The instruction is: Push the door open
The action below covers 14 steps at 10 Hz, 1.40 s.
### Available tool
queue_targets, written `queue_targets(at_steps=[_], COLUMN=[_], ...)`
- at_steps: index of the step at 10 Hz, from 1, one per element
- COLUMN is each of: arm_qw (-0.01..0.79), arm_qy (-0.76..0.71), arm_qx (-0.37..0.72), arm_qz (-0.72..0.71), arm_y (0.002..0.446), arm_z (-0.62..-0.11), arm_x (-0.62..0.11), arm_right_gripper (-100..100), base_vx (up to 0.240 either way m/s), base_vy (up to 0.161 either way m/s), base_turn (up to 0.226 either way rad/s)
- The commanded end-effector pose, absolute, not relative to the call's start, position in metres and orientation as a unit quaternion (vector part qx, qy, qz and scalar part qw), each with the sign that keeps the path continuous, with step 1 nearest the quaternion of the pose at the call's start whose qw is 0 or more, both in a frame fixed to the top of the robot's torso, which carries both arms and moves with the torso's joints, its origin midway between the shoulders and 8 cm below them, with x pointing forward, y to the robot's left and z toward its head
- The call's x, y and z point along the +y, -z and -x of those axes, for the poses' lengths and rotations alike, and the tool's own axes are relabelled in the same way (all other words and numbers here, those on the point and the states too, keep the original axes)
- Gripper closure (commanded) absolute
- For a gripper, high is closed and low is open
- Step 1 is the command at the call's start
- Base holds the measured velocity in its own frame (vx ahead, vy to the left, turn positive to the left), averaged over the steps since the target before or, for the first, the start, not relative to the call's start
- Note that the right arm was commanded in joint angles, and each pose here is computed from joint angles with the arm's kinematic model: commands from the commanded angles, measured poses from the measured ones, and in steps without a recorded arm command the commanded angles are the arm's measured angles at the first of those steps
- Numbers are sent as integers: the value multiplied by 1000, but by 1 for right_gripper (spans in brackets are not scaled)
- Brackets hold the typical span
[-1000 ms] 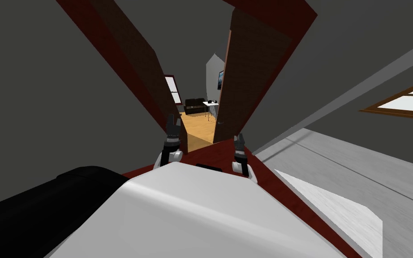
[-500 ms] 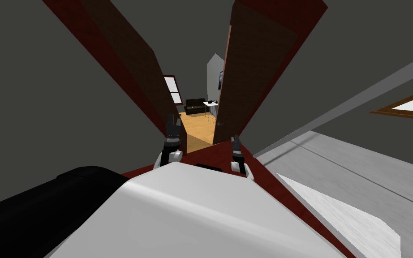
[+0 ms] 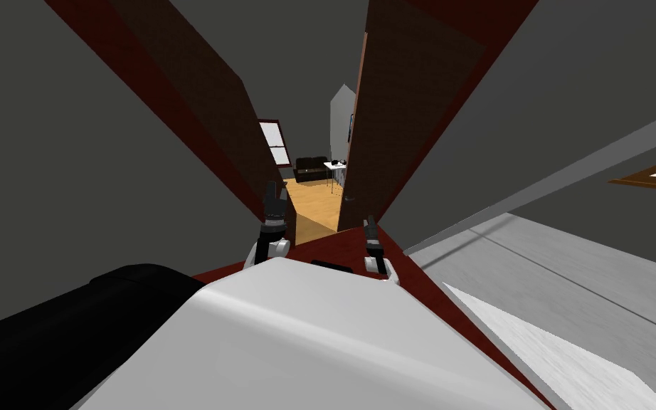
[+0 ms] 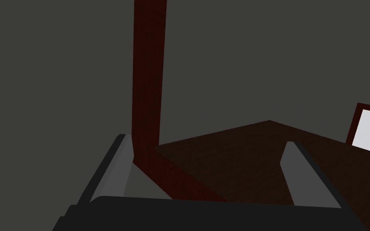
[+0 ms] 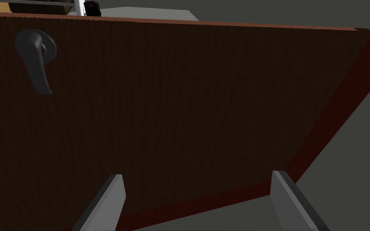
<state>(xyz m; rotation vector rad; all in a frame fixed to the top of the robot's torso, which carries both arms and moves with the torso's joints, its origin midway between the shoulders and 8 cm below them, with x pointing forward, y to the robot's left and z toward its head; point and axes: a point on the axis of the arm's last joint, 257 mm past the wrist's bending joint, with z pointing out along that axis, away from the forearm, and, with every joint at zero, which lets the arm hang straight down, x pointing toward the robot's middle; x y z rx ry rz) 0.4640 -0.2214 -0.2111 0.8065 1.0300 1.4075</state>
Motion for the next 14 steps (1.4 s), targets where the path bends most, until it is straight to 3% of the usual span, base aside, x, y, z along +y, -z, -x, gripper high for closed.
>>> queue_targets(at_steps=[1,14], arm_qw=[569,497], arm_qy=[-600,-592], arm_qx=[444,514], arm_qz=[-346,-373], arm_y=[219,308], arm_z=[-467,-485], arm_x=[-219,-182], arm_right_gripper=[-100,-100], base_vx=[65,86], base_vy=[-43,-60], base_turn=[8,37])
